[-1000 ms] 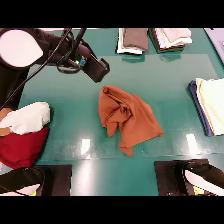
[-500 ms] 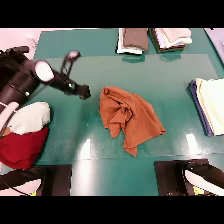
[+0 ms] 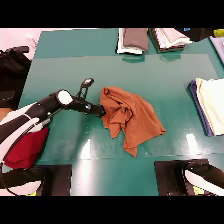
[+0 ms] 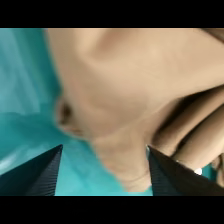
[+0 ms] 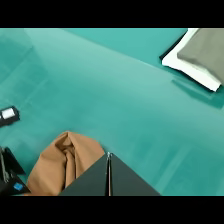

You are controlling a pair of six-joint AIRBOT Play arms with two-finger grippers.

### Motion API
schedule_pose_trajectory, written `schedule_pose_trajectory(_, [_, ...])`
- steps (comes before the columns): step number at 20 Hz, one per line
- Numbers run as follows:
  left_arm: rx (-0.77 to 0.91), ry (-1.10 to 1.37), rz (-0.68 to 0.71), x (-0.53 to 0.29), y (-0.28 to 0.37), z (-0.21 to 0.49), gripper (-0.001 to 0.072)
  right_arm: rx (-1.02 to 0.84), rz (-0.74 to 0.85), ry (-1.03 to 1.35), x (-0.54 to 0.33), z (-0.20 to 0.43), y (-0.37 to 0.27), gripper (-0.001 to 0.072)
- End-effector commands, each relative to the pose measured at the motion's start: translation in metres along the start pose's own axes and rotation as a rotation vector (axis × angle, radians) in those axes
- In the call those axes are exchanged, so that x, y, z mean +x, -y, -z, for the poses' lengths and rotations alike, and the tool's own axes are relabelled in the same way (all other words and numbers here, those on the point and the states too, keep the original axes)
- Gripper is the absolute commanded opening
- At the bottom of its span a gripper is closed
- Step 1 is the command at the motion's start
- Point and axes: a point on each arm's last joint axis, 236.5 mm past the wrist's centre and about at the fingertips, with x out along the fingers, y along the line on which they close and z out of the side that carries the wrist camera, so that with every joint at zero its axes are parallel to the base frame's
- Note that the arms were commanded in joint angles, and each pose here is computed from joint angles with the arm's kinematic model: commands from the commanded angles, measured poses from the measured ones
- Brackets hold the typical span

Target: Fold the shirts.

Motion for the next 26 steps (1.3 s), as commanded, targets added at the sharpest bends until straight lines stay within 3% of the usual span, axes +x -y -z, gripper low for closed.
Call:
schedule_pose_trajectory(1, [-0.031,-0.031,0.042,0.020,0.014,0.013,0.0578,0.006,-0.002,-0.012,0.003,0.004,0.001,0.0020])
schedule_pose_trajectory(4, [-0.011,-0.030,0.037,0.012,0.011,0.004,0.0107,0.005,0.001,-0.021,0.003,0.006,0.001,0.0021])
schedule_pose_trajectory(5, [0.006,-0.037,0.027,0.004,0.007,-0.002,0.0027,0.009,0.003,-0.042,0.003,0.011,0.003,0.0020])
schedule_pose_trajectory(8, [0.051,-0.015,-0.036,-0.038,-0.020,-0.038,0.0026,0.077,0.039,-0.209,0.000,0.059,0.029,0.0020])
schedule_pose_trajectory(13, [0.041,0.129,-0.129,-0.099,-0.061,-0.089,0.0026,0.406,0.141,-0.505,0.011,0.216,0.094,0.0024])
schedule_pose_trajectory(14, [0.032,0.132,-0.133,-0.101,-0.065,-0.090,0.0026,0.482,0.142,-0.554,0.017,0.252,0.098,0.0123])
schedule_pose_trajectory(15, [0.031,0.132,-0.139,-0.102,-0.068,-0.090,0.0026,0.568,0.121,-0.599,0.027,0.287,0.096,0.0391])
schedule_pose_trajectory(16, [0.032,0.133,-0.140,-0.102,-0.068,-0.091,0.0026,0.639,0.089,-0.633,0.037,0.315,0.089,0.0472])
schedule_pose_trajectory(21, [0.032,0.131,-0.141,-0.102,-0.068,-0.090,0.0026,0.752,-0.100,-0.692,0.094,0.381,0.033,0.0472])
schedule_pose_trajectory(26, [0.032,0.129,-0.140,-0.102,-0.068,-0.090,0.0026,0.613,-0.177,-0.779,0.140,0.388,-0.009,0.0452])
